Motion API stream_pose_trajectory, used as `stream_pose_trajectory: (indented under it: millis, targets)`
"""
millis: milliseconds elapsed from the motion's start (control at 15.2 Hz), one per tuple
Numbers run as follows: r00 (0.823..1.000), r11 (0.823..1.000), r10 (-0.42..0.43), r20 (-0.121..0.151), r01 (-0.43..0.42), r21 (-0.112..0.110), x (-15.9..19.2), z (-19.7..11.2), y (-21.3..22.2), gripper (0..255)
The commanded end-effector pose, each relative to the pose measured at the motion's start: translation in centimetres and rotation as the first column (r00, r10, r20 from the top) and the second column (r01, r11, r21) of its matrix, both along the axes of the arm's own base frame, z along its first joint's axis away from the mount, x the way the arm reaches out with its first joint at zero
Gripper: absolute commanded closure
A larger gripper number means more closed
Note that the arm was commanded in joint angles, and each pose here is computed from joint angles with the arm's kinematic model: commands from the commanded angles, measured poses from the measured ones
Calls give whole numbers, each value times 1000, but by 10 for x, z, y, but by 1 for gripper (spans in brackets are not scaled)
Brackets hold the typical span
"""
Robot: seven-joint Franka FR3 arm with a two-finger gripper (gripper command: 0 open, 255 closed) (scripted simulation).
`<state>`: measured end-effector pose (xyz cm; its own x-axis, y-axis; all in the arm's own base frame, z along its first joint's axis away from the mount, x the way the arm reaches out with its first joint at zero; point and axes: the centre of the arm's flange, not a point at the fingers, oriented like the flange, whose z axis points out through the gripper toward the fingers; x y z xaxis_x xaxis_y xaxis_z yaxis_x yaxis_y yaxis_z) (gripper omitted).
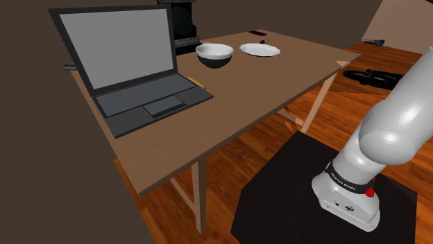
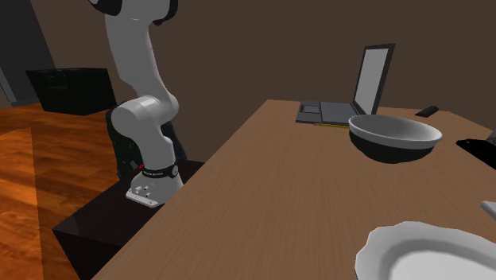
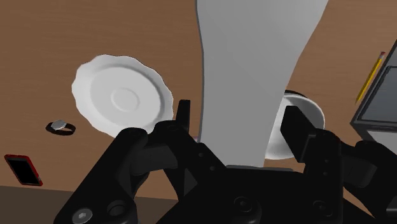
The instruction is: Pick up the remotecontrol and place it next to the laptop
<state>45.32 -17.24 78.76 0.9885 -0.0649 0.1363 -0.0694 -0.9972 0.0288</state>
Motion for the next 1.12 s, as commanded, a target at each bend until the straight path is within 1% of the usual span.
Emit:
stream_pose_trajectory:
  millis: [0, 1056]
  targets:
    - [1000, 1000, -1, 0, 1, -1, -7, -1, 27, 255]
    - [1000, 1000, -1, 0, 1, -1, -52, 0, 233, 255]
